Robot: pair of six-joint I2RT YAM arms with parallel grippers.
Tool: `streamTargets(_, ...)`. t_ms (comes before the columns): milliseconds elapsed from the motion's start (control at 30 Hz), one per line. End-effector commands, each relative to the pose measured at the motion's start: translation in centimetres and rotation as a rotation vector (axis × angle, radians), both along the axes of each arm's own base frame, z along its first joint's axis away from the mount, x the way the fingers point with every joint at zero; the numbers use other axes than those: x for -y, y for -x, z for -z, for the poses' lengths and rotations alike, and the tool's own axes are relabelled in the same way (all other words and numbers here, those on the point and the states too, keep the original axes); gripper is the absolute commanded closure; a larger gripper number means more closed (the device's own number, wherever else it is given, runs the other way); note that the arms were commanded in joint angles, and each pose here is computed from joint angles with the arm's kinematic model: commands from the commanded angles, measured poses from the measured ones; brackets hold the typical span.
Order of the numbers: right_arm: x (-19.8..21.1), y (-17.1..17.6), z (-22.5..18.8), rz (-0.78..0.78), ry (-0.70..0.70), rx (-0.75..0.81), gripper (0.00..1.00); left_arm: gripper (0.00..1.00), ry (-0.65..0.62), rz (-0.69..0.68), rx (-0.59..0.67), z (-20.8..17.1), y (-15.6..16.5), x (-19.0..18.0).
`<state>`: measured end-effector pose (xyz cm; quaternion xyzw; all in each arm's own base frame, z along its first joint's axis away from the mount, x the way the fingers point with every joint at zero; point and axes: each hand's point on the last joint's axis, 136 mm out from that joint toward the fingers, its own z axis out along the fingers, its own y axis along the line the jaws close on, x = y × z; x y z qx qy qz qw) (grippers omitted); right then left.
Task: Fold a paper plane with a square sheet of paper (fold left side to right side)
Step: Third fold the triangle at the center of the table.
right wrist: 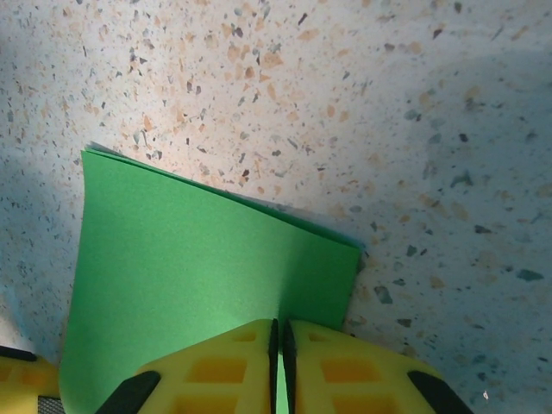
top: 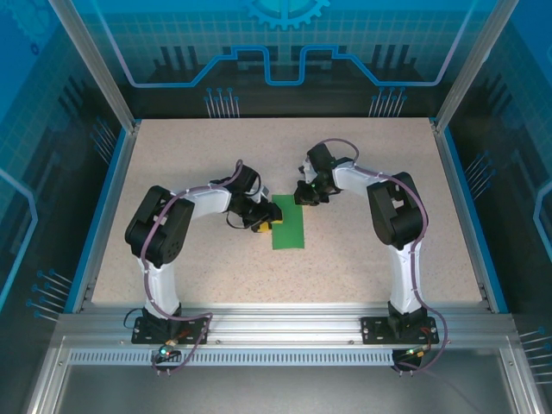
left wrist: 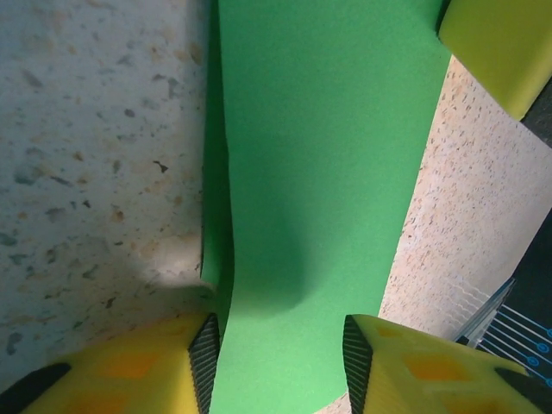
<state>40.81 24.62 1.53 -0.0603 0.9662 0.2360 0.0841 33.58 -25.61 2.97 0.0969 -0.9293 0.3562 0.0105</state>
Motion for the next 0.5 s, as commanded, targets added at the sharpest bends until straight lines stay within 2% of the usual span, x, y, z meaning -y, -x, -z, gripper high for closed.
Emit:
streamTargets(0,0.3,1.3,1.6,-0.024,0.049,-0.038,0.86,0.61,0.011,-0.001,-0.022,-0.7,0.6,0.2)
streamTargets(100,0.3,1.1,1.4,-0.026,0.049,-0.025,0.85,0.64,0.004,-0.008,-0.019,-0.9,0.6,0.0)
streamTargets(467,0.4,1.0,1.3,-0.03,0.054,-0.015,0.83,0.63,0.017,-0.018,-0.011,-2.0,1.2,-0.2)
